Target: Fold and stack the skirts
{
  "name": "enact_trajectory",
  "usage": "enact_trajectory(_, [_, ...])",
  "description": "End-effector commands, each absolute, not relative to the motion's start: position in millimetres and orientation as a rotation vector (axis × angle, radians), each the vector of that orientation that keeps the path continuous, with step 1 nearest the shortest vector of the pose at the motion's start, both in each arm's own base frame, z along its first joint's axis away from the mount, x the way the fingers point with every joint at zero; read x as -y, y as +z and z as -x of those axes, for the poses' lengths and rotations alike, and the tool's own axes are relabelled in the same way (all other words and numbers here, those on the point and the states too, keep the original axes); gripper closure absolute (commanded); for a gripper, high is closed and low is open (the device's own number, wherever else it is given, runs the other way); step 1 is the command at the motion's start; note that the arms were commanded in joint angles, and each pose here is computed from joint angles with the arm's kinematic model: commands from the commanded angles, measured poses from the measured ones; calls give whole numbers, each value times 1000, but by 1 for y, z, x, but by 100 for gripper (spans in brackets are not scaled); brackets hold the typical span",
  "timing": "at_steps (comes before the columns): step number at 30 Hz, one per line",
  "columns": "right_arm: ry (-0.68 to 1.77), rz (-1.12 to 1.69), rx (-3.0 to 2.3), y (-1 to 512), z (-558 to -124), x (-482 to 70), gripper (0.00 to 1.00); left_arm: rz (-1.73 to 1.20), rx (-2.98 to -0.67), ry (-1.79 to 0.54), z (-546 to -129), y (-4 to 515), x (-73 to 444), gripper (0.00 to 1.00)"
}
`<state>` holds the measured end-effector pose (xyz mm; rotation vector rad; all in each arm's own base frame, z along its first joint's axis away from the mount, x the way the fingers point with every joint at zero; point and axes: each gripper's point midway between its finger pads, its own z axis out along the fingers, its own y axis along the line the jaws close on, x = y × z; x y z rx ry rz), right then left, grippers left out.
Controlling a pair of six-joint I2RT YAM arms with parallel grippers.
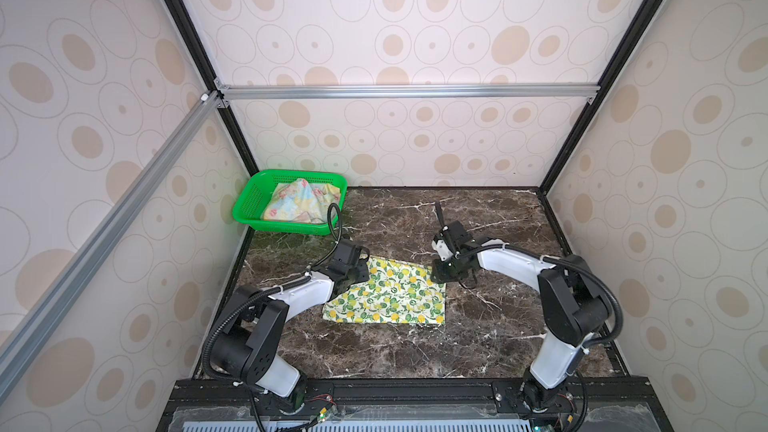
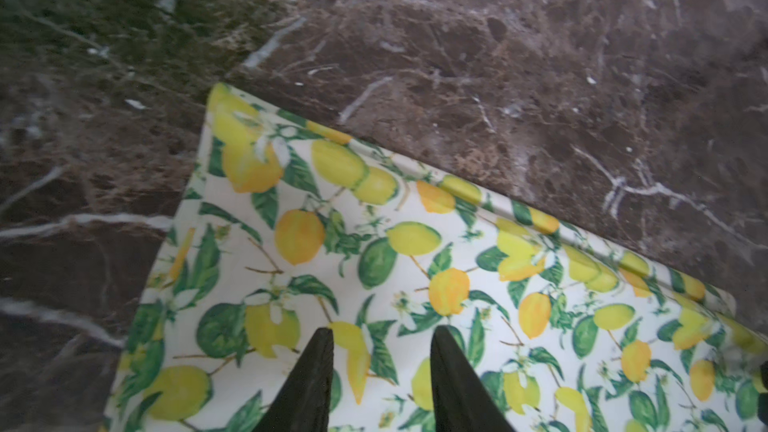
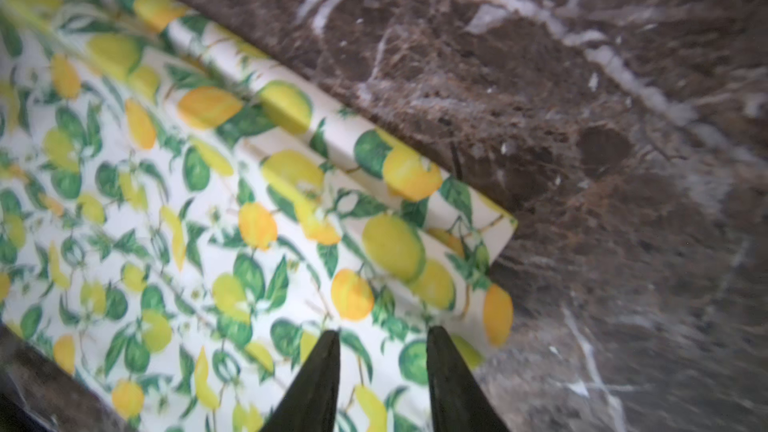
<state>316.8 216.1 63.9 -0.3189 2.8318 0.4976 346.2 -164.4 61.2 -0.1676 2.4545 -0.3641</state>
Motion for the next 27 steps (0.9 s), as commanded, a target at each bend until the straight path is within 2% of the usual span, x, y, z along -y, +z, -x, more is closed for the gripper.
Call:
enact_trajectory(1, [583,256,-2836,86,-293,-209,58,24,-2384,-539,-344,87,212,64])
enact_trajectory(6, [623,155,-2854,82,-266,-194,54,-92,-2373,-732,-325,88,270,66])
enact_trajectory(10, [681,78,-2875,67,-251,-188,54,-207,-2369,-760,-318,88,308,66])
enact_trajectory(13, [699,35,-2868,60,-251,-185,53,-227,-2386,-731,-323,81,318,66])
enact_trajectory(17, [693,5,-2820,58,-270,-182,51,-217,-2407,-596,-337,75,311,66])
enact_trajectory(20, [692,2,-2786,57,-291,-184,50,-213,-2405,-504,-347,77,304,62])
enact_trajectory(23, [713,32,-2766,54,-310,-191,50,-195,-2403,-391,-360,79,289,52])
enact_trajectory(27, [692,62,-2780,43,-327,-197,51,-112,-2425,-195,-383,79,241,38])
